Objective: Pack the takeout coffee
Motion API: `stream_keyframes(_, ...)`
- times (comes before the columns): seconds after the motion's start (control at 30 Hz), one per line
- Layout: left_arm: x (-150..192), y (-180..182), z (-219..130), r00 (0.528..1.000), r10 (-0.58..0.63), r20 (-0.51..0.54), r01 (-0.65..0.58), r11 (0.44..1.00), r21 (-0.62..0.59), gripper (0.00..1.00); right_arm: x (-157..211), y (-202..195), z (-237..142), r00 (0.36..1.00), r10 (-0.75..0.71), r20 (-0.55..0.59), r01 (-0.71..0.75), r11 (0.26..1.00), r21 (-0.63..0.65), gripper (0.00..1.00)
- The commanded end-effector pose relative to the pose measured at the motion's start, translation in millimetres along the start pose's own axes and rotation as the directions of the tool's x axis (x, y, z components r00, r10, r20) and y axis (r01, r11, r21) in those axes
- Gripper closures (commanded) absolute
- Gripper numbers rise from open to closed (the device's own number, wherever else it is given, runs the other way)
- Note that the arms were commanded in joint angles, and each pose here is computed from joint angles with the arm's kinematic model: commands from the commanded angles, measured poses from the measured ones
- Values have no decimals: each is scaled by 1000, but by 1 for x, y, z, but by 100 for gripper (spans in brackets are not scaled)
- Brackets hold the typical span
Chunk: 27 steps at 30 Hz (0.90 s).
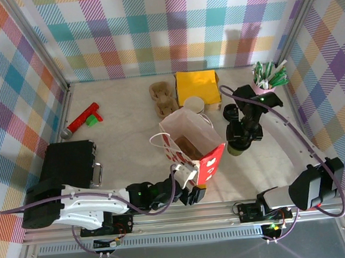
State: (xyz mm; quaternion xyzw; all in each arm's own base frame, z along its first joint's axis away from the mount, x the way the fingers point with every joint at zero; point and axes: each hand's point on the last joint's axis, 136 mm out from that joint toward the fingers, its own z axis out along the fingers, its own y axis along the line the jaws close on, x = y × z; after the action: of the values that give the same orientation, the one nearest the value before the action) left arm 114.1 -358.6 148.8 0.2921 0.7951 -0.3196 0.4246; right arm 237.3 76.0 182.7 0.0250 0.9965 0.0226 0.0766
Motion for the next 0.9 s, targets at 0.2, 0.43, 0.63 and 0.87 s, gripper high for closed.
stream_keyframes(0.2,-29,38,-5,985,-67,161,104,967,-234,22,8,-9,-52,999,15,29,-15,1000,25,41)
stream_keyframes(0.43,-21,52,-18,994,-30,104,57,963,-265,23,5,-10,-101,994,21,111,-22,1000,6,42)
stream_keyframes(0.63,-13,60,-32,998,-21,63,36,965,-260,24,2,-2,-129,988,10,153,-7,1000,-18,42)
stream_keyframes(0.87,-1,45,-33,1000,31,-4,-31,988,-148,25,-2,26,-159,977,-69,203,74,997,-17,42)
